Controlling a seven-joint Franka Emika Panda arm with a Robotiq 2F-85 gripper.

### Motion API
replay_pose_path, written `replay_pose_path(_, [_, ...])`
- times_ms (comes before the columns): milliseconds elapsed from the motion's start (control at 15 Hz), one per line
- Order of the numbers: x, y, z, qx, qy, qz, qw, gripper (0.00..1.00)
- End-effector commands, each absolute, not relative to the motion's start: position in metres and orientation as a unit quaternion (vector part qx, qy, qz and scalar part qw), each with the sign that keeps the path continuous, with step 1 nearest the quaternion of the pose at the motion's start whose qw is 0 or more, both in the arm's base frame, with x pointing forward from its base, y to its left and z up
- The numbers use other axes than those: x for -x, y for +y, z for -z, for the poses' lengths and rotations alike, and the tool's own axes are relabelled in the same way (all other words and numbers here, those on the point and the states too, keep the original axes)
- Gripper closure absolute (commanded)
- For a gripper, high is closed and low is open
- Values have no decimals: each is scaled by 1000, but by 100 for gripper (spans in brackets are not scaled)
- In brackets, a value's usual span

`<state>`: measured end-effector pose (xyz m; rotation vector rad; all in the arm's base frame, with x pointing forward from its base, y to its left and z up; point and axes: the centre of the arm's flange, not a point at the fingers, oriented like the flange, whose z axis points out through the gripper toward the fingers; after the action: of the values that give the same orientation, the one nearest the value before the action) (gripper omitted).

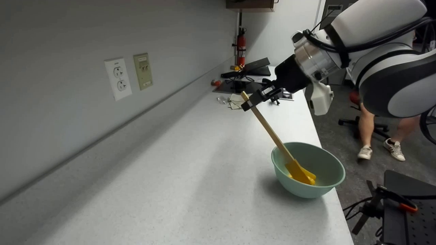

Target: Use the spatula to stir the contents in the green bowl

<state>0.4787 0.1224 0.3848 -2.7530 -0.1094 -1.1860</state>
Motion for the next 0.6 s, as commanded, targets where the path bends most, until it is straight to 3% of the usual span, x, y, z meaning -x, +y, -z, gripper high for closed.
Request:
replay_pose_path(0, [-468, 110, -400, 896, -32, 436, 79, 98])
replay_pose_path(533, [-465, 93, -411, 860, -32, 502, 82, 98])
